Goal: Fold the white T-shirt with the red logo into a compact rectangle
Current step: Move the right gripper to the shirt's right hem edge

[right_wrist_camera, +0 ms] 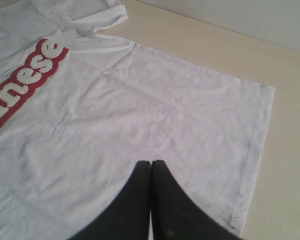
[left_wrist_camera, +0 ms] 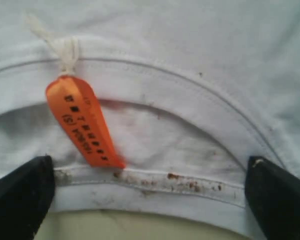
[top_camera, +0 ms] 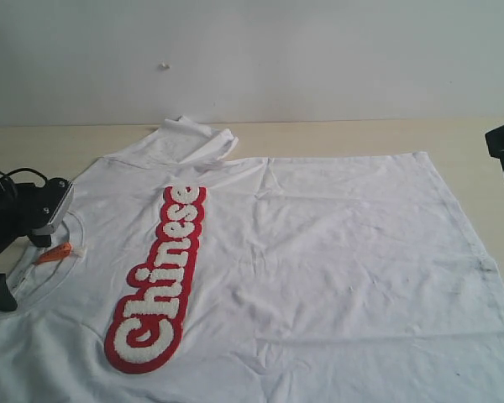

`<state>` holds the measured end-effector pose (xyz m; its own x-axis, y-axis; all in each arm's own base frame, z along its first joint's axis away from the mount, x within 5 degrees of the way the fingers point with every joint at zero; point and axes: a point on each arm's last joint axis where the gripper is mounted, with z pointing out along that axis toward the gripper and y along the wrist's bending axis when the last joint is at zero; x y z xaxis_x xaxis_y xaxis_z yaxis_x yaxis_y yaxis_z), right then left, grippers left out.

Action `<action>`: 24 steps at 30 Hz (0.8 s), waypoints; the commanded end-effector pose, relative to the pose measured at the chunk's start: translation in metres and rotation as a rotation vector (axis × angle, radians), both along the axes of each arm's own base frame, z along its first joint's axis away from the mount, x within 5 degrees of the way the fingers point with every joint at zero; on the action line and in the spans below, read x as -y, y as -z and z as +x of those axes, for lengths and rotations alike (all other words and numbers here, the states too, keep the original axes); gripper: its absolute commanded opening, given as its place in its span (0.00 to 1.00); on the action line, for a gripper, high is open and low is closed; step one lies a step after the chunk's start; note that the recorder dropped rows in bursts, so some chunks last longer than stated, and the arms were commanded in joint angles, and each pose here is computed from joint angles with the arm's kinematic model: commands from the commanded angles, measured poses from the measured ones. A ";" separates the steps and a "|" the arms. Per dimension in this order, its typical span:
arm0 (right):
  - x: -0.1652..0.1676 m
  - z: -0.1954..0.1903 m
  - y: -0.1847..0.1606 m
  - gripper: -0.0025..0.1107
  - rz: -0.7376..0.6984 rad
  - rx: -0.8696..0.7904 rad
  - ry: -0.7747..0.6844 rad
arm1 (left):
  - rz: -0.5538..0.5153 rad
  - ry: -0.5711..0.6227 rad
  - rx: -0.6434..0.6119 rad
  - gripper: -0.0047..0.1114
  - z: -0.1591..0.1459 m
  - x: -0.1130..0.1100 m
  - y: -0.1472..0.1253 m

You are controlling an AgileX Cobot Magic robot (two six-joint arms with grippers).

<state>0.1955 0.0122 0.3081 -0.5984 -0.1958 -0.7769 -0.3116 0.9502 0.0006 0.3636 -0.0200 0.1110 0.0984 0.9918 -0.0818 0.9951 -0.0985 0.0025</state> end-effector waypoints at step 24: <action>0.000 0.002 -0.003 0.33 0.008 0.018 -0.003 | 0.042 0.028 0.008 0.95 0.001 -0.006 0.012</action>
<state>0.1956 0.0128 0.3085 -0.5918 -0.2019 -0.7804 -0.3212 0.9470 -0.0014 0.3636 -0.0199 0.1110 0.0990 0.9918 -0.0811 0.9951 -0.0992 0.0025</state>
